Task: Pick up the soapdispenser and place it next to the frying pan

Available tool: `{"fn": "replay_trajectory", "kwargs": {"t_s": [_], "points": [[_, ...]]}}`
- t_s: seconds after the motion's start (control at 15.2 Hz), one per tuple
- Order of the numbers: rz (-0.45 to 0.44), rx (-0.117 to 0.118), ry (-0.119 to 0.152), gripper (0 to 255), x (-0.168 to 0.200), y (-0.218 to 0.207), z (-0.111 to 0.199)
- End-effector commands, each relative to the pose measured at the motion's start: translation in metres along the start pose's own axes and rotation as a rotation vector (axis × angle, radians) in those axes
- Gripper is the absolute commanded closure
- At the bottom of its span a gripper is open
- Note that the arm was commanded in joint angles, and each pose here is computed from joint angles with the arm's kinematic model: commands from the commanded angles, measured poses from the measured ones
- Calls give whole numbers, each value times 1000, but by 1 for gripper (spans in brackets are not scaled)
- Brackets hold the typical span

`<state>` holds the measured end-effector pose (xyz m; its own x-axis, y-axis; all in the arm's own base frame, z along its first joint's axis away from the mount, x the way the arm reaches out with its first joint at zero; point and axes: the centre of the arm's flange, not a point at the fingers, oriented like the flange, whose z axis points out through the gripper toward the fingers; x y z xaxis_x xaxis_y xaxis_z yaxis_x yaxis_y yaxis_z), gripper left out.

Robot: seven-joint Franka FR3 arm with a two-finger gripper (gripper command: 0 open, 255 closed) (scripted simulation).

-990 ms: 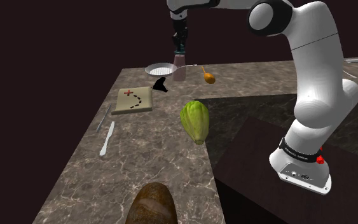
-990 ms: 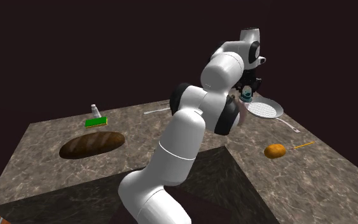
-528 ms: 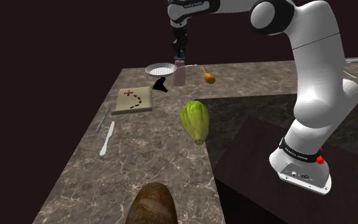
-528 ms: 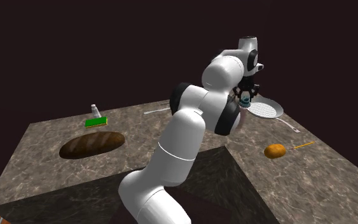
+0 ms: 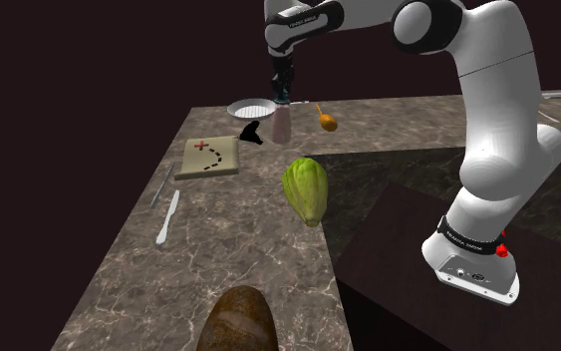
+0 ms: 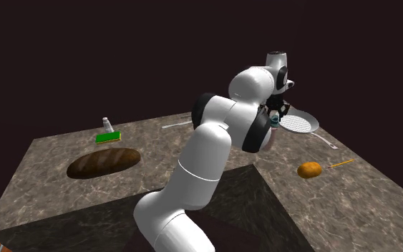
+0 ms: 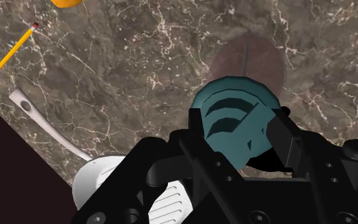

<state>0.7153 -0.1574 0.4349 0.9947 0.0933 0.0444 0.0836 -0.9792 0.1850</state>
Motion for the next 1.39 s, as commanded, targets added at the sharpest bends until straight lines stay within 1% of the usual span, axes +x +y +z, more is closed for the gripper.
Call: {"fn": "replay_trajectory", "kwargs": {"t_s": [0.0,0.46,0.53,0.86,1.12,1.32], "points": [[0,0,1,255,0,-1,5],[0,0,1,255,0,-1,5],[0,0,1,0,0,-1,5],[0,0,1,0,0,-1,5],[0,0,1,0,0,-1,-45],[0,0,1,0,0,-1,-45]]}}
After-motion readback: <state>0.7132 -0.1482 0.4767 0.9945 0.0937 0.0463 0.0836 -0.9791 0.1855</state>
